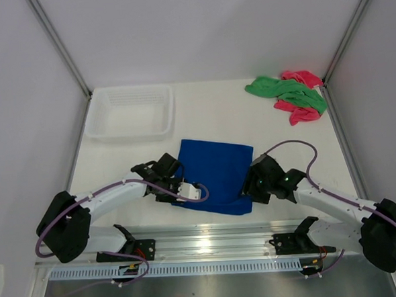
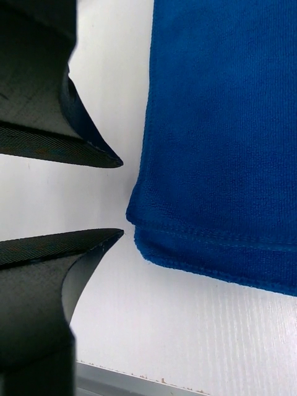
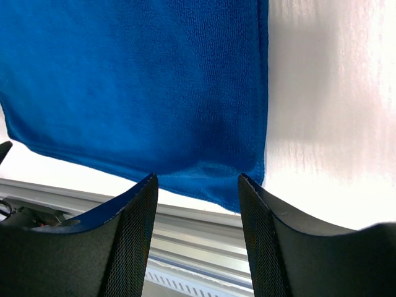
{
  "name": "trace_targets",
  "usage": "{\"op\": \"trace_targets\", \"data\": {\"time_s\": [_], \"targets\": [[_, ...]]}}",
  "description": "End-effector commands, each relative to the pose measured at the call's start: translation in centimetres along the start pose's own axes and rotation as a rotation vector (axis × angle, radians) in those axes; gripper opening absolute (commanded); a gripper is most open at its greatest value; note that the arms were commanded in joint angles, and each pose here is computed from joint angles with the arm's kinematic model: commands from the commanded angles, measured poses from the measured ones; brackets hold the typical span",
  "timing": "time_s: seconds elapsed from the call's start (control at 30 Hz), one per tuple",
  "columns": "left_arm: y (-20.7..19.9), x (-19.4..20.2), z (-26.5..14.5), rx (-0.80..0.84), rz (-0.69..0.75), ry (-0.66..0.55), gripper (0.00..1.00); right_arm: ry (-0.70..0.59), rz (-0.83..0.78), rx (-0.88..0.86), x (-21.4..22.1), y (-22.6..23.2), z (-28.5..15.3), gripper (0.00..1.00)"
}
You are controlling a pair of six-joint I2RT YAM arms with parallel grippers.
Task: Roll the towels
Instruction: Fold the towel
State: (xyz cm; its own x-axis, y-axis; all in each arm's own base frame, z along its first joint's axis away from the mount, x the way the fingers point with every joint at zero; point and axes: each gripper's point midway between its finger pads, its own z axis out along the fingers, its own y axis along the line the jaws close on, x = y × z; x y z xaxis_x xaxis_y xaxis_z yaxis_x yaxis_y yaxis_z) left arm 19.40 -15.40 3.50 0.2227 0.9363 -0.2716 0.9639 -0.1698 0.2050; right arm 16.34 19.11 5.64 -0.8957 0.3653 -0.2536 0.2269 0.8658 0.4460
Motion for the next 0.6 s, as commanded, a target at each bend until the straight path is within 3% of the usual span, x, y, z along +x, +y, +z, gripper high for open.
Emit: {"op": "trace_targets", "data": {"time_s": [0.0,0.57], "targets": [[0.1,-0.8,-0.3,0.003,0.08,-0.027,0.48,-0.023,0.023,-0.006,-0.3,0.2,0.8,0.57],[0.5,-1.6,1.4,0.036,0.049,-0.012,0.44,-0.018,-0.011,0.006,-0.5,0.2,2.3,0.52]]}}
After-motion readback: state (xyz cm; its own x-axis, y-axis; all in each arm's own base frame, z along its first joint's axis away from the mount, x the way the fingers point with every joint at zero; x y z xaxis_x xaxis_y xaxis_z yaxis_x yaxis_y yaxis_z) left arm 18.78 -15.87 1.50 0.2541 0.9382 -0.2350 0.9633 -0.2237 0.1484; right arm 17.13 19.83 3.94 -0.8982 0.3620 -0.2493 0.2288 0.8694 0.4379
